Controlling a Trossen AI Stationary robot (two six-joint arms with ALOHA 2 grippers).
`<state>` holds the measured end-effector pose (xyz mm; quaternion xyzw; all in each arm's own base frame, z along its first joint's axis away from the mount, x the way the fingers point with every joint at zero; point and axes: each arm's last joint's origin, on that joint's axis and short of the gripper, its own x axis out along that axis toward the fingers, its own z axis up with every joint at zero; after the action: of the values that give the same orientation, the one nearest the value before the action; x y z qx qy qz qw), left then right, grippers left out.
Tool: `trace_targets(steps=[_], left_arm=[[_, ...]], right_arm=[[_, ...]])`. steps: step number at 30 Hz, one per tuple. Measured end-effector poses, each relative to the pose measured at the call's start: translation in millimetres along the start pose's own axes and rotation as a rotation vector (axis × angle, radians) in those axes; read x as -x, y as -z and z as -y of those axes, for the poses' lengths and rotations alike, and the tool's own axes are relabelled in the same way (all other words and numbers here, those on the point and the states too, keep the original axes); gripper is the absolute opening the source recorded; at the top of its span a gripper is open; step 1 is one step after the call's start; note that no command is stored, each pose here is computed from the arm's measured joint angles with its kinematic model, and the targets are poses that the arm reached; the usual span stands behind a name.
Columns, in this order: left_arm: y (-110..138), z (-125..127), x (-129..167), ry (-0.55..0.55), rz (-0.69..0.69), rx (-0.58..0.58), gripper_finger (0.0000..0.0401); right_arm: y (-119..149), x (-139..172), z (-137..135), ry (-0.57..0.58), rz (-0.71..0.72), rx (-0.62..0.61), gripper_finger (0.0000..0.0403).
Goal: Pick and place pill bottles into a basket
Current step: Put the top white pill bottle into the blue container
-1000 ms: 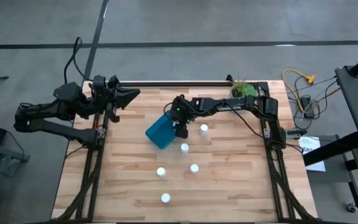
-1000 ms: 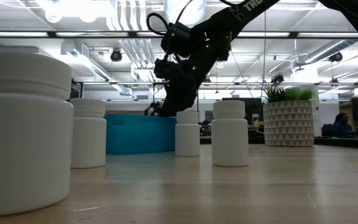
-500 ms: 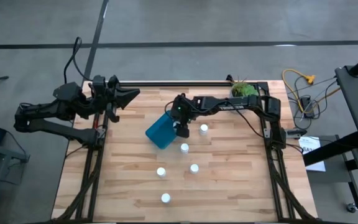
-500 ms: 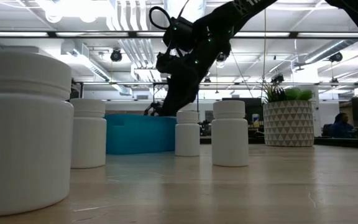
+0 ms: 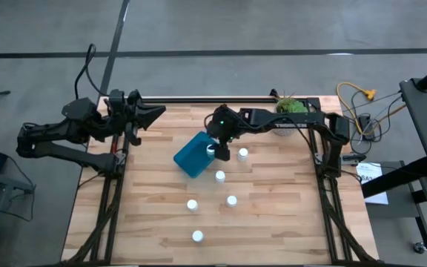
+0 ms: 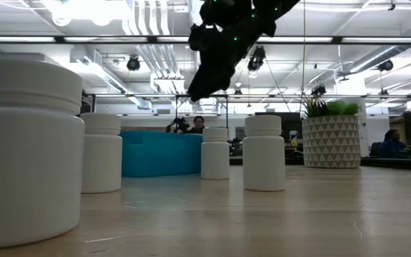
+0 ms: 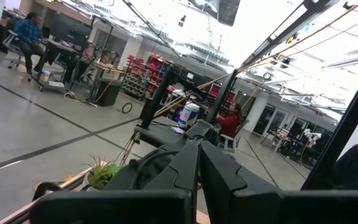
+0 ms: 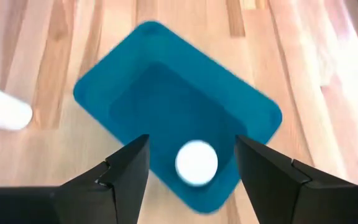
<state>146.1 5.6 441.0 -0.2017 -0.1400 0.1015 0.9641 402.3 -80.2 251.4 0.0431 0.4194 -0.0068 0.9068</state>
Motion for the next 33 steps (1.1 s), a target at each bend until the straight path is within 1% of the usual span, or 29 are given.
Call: trace_targets(steps=[5,12,19,26,33], left_arm=[[-1,0,1,0.001,0.004,0.001,0.0000],[-1,0,1,0.001,0.004,0.002,0.0000],[1,0,-1,-0.002,-0.004,-0.001,0.0000],[0,0,-1,0.000,0.002,0.000,0.0000],[0,0,0,0.002,0.007,0.002,0.0000]], right_arm=[[8,6,-3,-0.008,-0.089,-0.027,0.0243],[13,20,-6,-0.014,-0.143,-0.031,0.0264],[18,36,-11,-0.016,-0.138,-0.027,0.0272],[38,46,-14,-0.017,-0.146,-0.035,0.0266],[60,58,-17,-0.009,-0.077,-0.074,0.0269]])
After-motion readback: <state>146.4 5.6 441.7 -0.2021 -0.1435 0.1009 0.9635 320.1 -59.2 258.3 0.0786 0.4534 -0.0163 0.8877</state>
